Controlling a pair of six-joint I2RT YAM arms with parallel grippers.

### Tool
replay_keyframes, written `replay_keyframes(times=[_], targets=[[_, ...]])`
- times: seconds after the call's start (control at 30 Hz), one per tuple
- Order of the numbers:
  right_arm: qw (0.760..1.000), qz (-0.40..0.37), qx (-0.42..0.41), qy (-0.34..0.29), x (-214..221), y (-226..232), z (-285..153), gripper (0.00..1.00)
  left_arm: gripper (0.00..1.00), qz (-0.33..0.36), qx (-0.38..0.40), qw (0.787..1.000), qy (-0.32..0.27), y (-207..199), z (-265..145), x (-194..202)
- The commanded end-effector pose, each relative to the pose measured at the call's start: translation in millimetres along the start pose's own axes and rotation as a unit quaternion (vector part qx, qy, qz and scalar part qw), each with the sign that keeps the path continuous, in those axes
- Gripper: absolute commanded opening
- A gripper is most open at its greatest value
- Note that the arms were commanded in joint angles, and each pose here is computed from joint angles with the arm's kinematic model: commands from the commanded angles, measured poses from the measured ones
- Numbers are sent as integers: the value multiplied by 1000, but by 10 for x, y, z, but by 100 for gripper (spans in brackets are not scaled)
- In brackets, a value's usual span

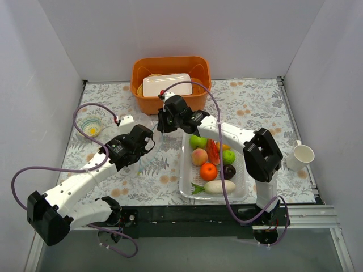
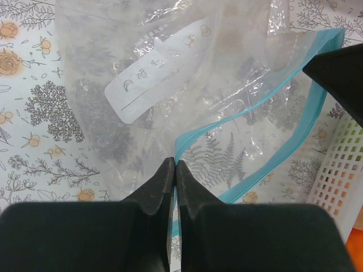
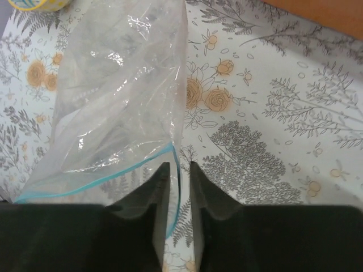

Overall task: Place the food in the zip-top bag and seal the zipper
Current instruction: Open the zipper of the food storage bag, then pick up the fake fruit from the bin.

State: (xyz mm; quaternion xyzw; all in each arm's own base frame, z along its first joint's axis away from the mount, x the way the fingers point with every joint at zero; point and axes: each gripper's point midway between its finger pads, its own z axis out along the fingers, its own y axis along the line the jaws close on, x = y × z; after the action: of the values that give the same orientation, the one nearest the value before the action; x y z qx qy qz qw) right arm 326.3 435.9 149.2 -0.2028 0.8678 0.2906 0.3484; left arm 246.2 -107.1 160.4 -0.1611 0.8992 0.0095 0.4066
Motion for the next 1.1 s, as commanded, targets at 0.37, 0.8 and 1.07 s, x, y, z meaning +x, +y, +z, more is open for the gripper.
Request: replay_keyframes(times=[0.37,0.8,1.07], targets=[[993,36,105,-35,-172,-629,-955,64,0,-28,21,999,12,-322,36,-101],[967,54,244,41,791,-1347,-1636,61,0,-20,61,996,63,-567,121,122],[960,56,265,71,1123,-1489,-1793,59,0,-19,63,996,63,-583,137,125]])
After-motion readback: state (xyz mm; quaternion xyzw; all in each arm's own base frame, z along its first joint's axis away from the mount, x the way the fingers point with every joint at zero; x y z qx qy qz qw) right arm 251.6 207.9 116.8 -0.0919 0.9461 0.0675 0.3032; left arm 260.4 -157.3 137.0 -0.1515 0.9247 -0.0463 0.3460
